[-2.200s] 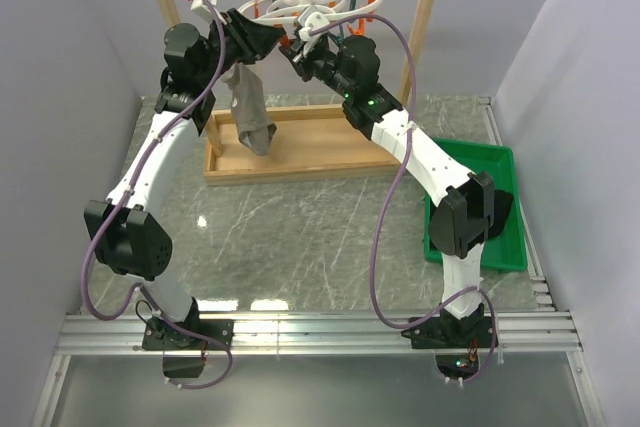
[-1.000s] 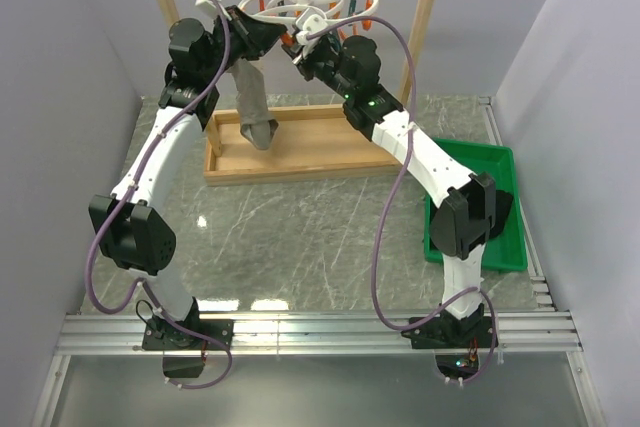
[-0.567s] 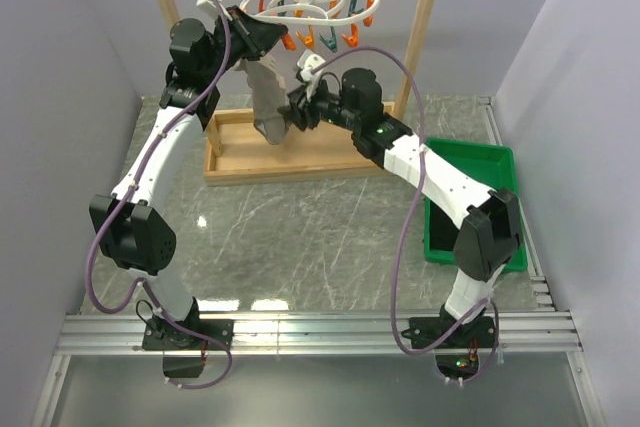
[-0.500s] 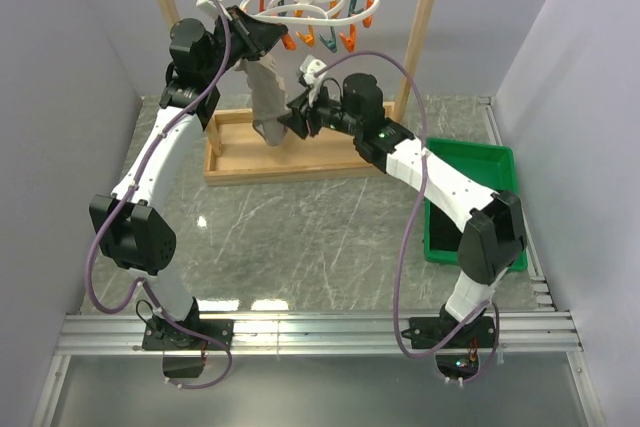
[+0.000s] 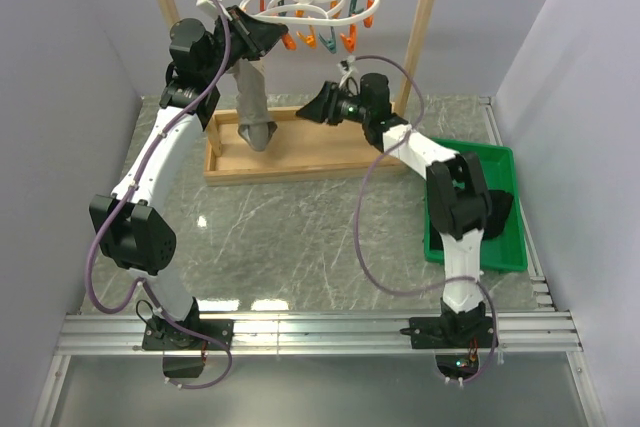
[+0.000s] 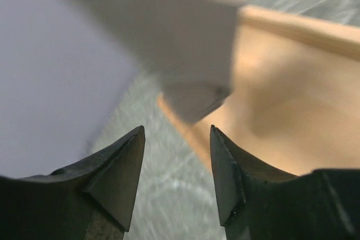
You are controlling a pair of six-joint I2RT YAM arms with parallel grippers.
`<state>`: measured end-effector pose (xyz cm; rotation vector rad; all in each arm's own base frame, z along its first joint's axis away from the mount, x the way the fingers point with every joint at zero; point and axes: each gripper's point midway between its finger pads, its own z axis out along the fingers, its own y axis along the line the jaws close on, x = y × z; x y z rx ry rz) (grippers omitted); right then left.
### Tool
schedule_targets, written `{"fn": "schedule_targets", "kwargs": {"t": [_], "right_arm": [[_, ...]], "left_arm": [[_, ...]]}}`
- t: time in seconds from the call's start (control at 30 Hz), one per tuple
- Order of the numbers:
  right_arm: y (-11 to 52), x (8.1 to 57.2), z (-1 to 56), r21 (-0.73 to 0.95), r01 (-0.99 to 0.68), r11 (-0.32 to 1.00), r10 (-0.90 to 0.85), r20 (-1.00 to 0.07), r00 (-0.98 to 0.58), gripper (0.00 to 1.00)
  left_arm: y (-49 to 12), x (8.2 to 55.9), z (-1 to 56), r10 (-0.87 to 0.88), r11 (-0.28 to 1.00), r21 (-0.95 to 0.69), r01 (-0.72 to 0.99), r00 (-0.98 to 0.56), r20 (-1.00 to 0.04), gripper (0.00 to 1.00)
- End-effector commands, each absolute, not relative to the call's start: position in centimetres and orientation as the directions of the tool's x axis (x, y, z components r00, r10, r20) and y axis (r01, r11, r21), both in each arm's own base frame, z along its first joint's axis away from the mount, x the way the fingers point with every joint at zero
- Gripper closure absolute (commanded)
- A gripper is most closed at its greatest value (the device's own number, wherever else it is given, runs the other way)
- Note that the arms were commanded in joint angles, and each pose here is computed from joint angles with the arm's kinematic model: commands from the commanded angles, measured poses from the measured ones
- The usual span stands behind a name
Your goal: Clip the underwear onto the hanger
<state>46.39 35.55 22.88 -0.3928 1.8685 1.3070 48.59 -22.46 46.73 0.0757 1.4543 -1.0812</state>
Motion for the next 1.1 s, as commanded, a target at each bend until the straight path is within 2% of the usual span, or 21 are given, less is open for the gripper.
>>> {"fn": "schedule_targets", "kwargs": {"t": [0.0, 0.03, 0.07, 0.17, 0.43, 0.6, 0.83, 1.07], "right_arm": [[35.7, 49.3, 27.2, 0.791, -0.573, 0.215, 0.343, -0.610, -0.714, 0.42], [35.7, 50.4, 25.9, 0.813, -0.545, 0.205, 0.364, -0.580, -0.729, 0.40], [36.1, 50.7, 27.2, 0.813, -0.560, 0.160, 0.389, -0.573, -0.721, 0.40], [36.6, 52.5, 26.2, 0.830, -0.542, 0.129, 0.420, -0.541, -0.728, 0.39], [37.2, 54.4, 24.2, 0.863, -0.505, 0.031, 0.485, -0.454, -0.747, 0.37], [36.9, 55.6, 21.5, 0.889, -0.457, 0.036, 0.508, -0.410, -0.758, 0.36], [38.0, 57.1, 21.1, 0.892, -0.450, 0.037, 0.541, -0.396, -0.742, 0.35], [39.5, 57.5, 18.4, 0.924, -0.378, 0.054, 0.552, -0.343, -0.760, 0.34]], "left_arm": [[-22.6, 46.8, 50.2, -0.561, 0.516, -0.519, 0.681, -0.189, -0.806, 1.00], [-22.7, 46.7, 50.1, -0.561, 0.509, -0.523, 0.683, -0.196, -0.804, 1.00], [-22.7, 46.7, 50.2, -0.562, 0.506, -0.524, 0.685, -0.199, -0.803, 1.00], [-22.8, 46.2, 50.7, -0.567, 0.490, -0.530, 0.692, -0.208, -0.797, 1.00], [-23.4, 44.6, 51.0, -0.559, 0.436, -0.543, 0.718, -0.257, -0.789, 1.00], [-23.7, 44.2, 51.1, -0.557, 0.408, -0.548, 0.730, -0.277, -0.783, 1.00], [-24.1, 44.0, 51.0, -0.554, 0.378, -0.557, 0.739, -0.301, -0.776, 1.00], [-24.4, 43.5, 50.8, -0.539, 0.351, -0.553, 0.756, -0.320, -0.779, 1.00]]}}
